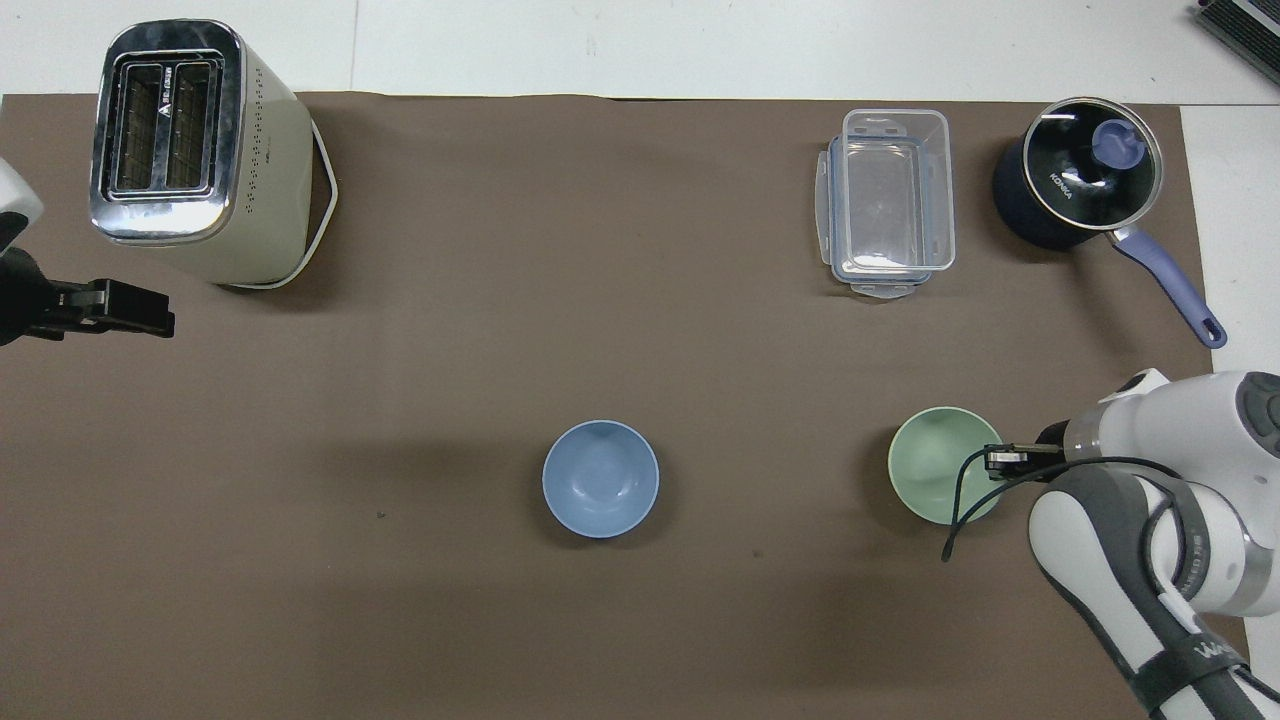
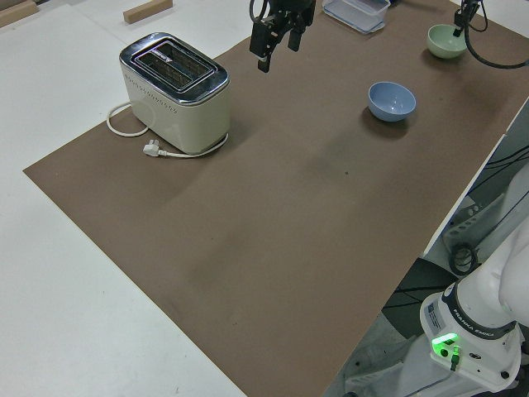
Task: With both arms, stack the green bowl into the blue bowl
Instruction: 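Carry the green bowl with the right gripper over the blue bowl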
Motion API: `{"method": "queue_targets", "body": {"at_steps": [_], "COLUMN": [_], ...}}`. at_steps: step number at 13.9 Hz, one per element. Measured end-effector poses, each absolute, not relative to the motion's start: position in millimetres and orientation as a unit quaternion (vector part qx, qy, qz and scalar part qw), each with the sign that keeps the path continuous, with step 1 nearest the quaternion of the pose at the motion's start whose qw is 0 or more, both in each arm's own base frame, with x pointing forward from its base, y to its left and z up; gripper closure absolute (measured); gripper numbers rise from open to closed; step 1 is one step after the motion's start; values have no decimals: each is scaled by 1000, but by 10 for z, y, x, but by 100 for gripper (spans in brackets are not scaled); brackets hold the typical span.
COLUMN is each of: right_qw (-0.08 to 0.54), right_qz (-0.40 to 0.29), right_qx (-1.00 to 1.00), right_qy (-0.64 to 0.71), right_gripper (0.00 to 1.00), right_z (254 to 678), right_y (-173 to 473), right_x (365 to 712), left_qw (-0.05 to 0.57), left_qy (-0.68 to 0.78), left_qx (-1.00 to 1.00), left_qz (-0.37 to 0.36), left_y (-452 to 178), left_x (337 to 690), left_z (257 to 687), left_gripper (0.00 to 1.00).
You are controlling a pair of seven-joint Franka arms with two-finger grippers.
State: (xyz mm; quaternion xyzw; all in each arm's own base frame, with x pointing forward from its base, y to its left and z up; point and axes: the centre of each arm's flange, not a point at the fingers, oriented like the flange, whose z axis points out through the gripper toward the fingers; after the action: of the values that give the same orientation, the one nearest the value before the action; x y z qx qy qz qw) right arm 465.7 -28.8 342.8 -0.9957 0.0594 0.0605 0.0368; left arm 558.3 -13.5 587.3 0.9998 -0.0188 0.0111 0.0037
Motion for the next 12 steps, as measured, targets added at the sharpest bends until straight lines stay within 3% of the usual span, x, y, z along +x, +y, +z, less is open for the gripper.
{"method": "queue_targets", "body": {"at_steps": [5, 12], "right_qw": [67, 68], "right_qz": [51, 44], "right_qx": [-996, -996], "right_qy": [18, 31], "right_gripper": [95, 95], "right_z": [3866, 4090], "right_y": [454, 1699], "right_x": [4744, 4606], "left_qw": [2, 2], "left_qy": [-19, -19], "left_qx": [1000, 1000], "left_qz": [-1, -6], "left_y": [-131, -131], "left_x": [5496, 5497], "left_z": [6248, 6231], "left_gripper": [0, 0]}}
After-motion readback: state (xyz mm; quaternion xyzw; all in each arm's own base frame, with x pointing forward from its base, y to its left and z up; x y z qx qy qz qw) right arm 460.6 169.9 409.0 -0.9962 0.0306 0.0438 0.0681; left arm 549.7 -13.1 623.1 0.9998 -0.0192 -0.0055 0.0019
